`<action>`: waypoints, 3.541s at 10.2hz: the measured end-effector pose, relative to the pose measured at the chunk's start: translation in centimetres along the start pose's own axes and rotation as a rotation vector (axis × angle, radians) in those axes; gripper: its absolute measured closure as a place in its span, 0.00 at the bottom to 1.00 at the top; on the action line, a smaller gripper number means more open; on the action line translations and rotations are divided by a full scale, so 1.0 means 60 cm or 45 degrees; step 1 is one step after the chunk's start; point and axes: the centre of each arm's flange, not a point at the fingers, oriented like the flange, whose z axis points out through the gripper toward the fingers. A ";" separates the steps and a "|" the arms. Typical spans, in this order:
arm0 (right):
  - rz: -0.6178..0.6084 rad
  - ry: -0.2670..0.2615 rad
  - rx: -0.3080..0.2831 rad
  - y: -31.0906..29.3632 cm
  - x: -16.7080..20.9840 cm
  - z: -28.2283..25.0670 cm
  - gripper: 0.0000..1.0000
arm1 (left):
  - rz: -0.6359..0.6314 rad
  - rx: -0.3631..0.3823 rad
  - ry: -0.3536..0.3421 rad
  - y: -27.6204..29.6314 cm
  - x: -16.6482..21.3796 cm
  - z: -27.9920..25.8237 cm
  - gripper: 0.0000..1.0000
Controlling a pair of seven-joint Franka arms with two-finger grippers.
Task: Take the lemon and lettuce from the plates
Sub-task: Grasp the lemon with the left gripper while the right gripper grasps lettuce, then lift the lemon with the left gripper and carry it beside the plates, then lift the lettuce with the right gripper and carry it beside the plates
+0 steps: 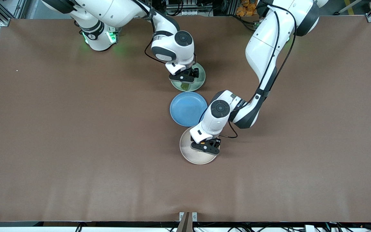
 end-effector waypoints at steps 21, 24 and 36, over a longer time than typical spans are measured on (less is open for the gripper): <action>-0.026 -0.139 -0.051 0.107 0.201 -0.235 0.96 | -0.455 0.242 -0.315 -0.580 0.011 -0.347 0.33; -0.074 -0.184 -0.076 0.234 0.315 -0.286 0.96 | -0.481 0.234 -0.316 -0.621 -0.008 -0.268 0.33; -0.316 -0.245 -0.049 0.815 0.585 -0.256 0.96 | -0.456 0.190 -0.234 -0.623 -0.031 -0.069 0.33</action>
